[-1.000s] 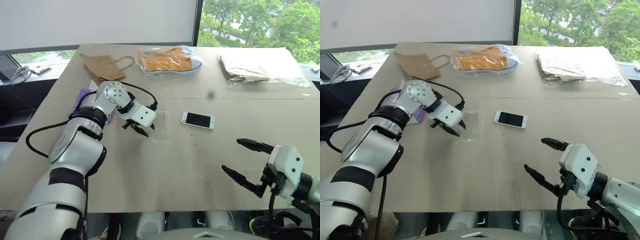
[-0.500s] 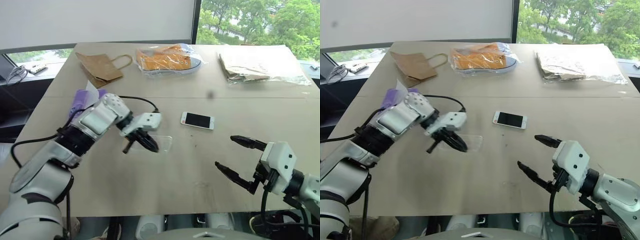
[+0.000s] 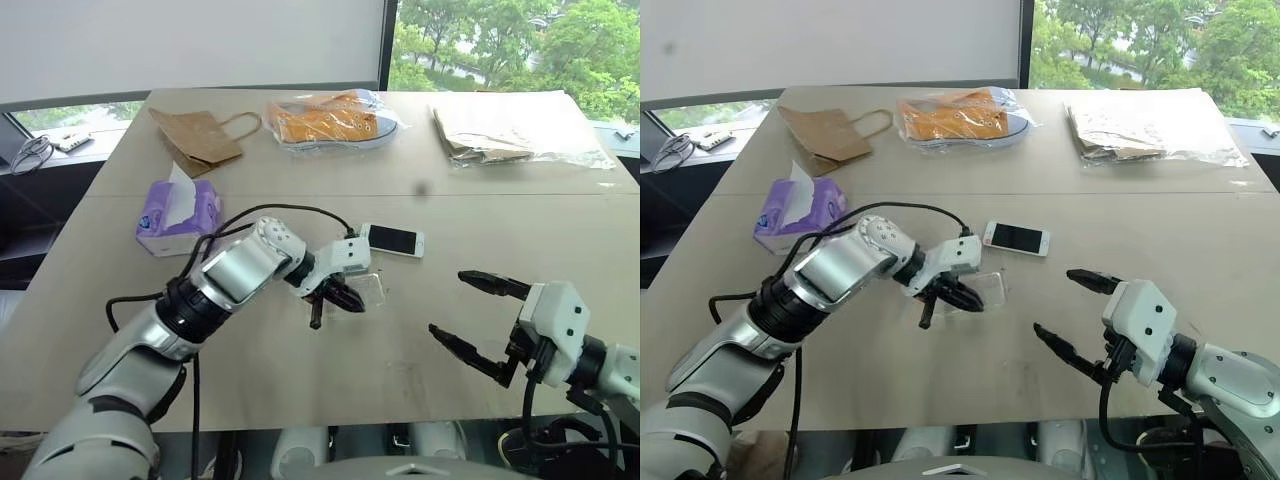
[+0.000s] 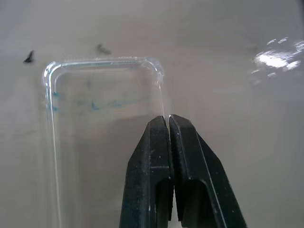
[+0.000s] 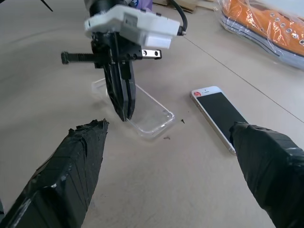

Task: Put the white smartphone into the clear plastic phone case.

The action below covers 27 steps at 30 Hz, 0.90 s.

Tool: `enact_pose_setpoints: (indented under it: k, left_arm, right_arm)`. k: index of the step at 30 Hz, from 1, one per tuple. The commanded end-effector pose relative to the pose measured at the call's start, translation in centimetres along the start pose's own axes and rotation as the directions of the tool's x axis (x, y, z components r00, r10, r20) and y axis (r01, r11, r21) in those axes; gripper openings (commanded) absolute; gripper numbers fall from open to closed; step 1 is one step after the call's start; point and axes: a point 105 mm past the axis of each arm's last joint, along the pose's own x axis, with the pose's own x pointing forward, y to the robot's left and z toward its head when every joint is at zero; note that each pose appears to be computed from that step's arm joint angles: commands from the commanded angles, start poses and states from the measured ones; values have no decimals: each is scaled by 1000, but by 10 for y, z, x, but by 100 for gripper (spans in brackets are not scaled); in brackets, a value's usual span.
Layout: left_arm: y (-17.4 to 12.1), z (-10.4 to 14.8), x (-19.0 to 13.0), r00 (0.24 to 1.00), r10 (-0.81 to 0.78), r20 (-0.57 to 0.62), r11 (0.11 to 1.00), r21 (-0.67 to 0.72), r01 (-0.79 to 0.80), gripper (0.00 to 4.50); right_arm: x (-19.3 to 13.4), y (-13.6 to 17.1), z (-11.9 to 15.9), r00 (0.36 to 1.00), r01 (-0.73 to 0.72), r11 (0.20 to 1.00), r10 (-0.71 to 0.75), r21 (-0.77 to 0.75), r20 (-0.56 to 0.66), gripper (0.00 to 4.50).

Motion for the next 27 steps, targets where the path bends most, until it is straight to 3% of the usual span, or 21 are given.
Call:
enact_pose_setpoints:
  k: [1,5,8,10,11,12,16,19,23,27]
  left_arm:
    - [1,9,3,1000,4,18,999,50,-5,7]
    - [1,12,9,999,-23,45,998,58,20,7]
    - [-4,20,7,994,-70,88,997,46,66,82]
    - [-5,23,2,991,-77,106,997,41,73,179]
    - [-5,22,-5,991,-68,116,997,42,63,196]
    - [-4,21,-11,990,-57,127,998,40,52,243]
    - [-7,27,-38,960,-8,281,1000,14,4,427]
    - [-10,24,-66,896,97,434,995,-42,-87,427]
    - [-21,9,-94,753,258,606,966,-152,-208,427]
    - [-42,-2,-105,688,315,654,949,-210,-235,427]
  right_arm:
    - [-2,0,7,1000,2,999,-2,-33,14,450]
    - [-1,-3,4,1000,30,998,-30,-51,-3,450]
    - [2,-6,3,999,41,997,-42,-59,-13,450]
    - [6,-13,-1,997,65,995,-68,-80,-43,450]
    - [10,-23,-3,992,102,990,-108,-101,-59,450]
    - [13,-28,-6,990,114,988,-123,-107,-74,450]
    - [25,-25,-17,988,-49,998,52,28,-147,450]
    - [34,-41,-18,977,-84,996,81,-8,-197,450]
    - [60,-59,-21,959,-163,985,144,-63,-243,450]
    - [80,-65,-26,915,-289,954,252,-76,-316,450]
